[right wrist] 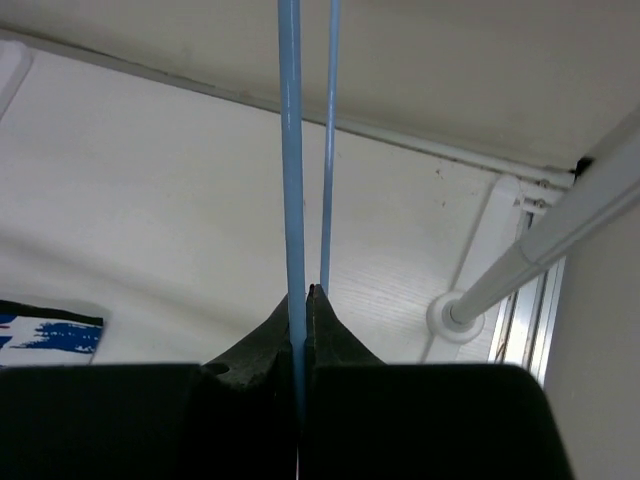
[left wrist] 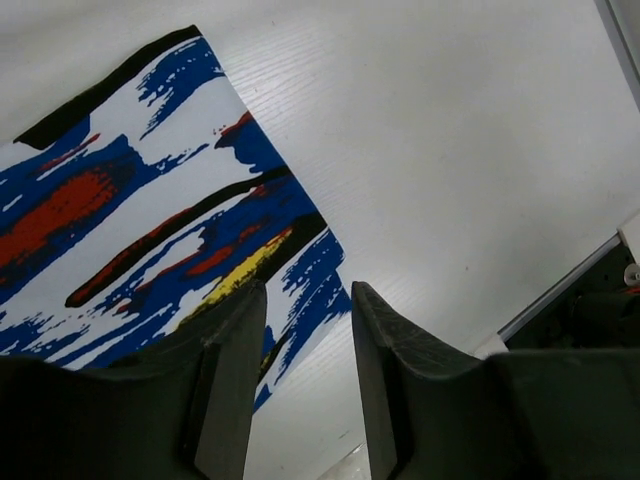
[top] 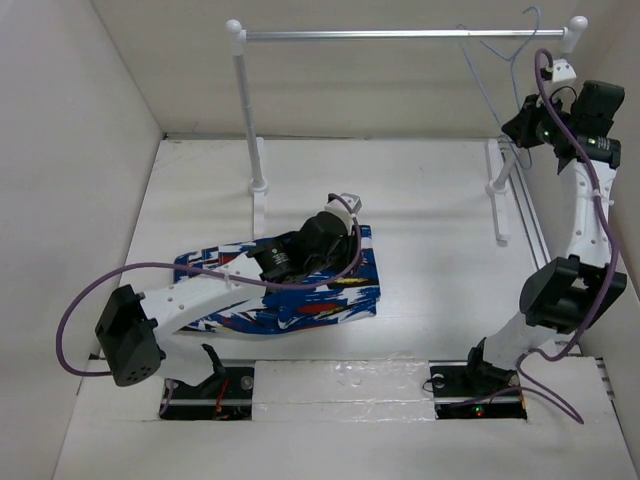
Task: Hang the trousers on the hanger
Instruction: Grab a hanger with the right arm
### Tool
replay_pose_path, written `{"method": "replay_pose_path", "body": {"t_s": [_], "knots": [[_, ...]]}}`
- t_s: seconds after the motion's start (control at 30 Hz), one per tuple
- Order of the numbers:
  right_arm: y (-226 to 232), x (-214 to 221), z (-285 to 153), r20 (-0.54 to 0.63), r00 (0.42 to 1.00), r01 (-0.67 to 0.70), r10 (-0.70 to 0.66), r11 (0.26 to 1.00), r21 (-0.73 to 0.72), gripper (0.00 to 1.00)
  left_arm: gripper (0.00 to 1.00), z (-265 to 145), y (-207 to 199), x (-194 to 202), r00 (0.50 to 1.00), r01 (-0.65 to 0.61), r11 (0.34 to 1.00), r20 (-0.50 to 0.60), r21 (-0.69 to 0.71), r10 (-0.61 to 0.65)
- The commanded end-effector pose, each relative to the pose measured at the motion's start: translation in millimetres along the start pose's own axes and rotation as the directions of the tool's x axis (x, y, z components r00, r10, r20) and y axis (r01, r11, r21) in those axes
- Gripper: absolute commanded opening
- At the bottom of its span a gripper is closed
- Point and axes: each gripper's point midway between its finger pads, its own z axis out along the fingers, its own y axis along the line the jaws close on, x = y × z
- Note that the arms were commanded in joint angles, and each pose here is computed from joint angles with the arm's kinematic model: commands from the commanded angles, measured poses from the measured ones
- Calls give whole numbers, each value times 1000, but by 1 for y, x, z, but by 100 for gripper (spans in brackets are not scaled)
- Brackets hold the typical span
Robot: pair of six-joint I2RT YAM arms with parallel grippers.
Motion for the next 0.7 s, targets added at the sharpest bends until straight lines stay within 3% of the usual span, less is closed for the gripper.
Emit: {"method": "replay_pose_path", "body": {"t_s": [0.0, 0.2, 0.5, 0.67], "knots": [[37, -79, -27, 196, 968, 151, -158, 987, 55, 0, 36, -11, -14, -35, 997, 15, 1000, 76, 23, -17], [48, -81, -45, 170, 972, 136, -162, 978, 159, 0, 48, -31, -36, -80, 989, 18, 997, 149, 69, -28], [78, -8, -36, 8, 987, 156, -159, 977, 148, 0, 59, -62, -91, -159, 965, 62, 969, 234, 238, -120], [87, 17, -43, -12, 986, 166, -166, 973, 157, 0, 62, -61, -118, -193, 951, 83, 948, 259, 307, -167]]}}
